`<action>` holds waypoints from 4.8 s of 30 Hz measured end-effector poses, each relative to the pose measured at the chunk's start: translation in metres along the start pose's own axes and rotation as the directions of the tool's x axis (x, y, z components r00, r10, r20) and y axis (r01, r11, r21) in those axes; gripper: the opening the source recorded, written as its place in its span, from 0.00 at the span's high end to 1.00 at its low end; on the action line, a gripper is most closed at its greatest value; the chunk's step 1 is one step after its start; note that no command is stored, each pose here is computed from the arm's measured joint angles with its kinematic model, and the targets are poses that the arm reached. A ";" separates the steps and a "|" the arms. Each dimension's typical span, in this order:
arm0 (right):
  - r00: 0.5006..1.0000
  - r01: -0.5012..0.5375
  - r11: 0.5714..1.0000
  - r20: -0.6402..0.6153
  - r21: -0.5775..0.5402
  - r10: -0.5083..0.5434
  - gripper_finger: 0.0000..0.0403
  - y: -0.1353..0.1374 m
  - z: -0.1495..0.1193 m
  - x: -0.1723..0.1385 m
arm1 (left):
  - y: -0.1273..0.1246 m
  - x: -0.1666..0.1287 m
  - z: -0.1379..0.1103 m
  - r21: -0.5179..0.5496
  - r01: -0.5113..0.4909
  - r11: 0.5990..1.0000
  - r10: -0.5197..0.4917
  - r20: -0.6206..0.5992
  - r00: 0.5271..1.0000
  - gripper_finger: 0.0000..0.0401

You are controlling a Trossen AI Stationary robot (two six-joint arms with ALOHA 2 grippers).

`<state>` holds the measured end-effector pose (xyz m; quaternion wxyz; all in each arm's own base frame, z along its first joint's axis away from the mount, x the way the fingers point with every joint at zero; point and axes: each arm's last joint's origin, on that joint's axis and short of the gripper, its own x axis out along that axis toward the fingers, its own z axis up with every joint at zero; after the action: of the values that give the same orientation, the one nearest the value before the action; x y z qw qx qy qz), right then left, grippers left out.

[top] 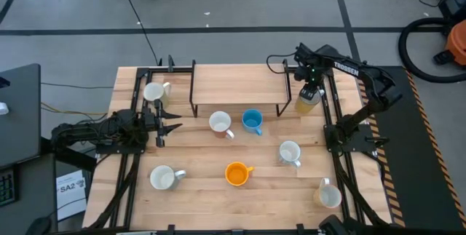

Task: Place coffee mugs
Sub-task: Put the light yellow mug on the shelf

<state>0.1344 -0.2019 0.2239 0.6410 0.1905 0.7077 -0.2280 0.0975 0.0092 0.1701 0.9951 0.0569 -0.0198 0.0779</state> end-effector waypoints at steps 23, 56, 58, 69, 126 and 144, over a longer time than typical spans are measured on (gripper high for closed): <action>0.999 -0.022 1.000 -0.038 0.006 0.023 0.93 0.004 -0.013 -0.008 | 0.000 0.000 0.000 0.000 0.000 1.000 0.000 0.000 1.000 0.64; 0.957 -0.014 0.991 0.289 0.133 -0.025 0.93 0.004 -0.039 -0.159 | 0.000 0.000 0.000 0.000 0.000 1.000 0.000 0.000 1.000 0.64; 0.942 0.000 0.990 0.333 0.138 -0.046 0.93 0.003 -0.042 -0.172 | 0.000 0.000 0.000 0.000 0.000 1.000 0.000 0.000 1.000 0.64; 0.841 -0.045 0.977 0.536 0.207 -0.075 0.93 0.006 -0.056 -0.223 | 0.000 0.000 0.000 0.001 0.000 1.000 0.000 0.000 1.000 0.64; 0.935 -0.118 0.978 0.351 0.174 0.051 0.92 0.000 0.091 -0.175 | 0.000 0.000 0.000 0.000 0.000 1.000 0.000 0.000 1.000 0.64; 0.934 -0.125 0.977 0.352 0.175 0.057 0.92 0.003 0.091 -0.175 | 0.000 0.000 0.000 0.000 -0.001 1.000 0.001 0.000 1.000 0.64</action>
<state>0.2293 -0.2473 0.3907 0.7432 0.2420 0.5491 -0.2959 0.0975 0.0093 0.1700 0.9951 0.0569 -0.0196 0.0782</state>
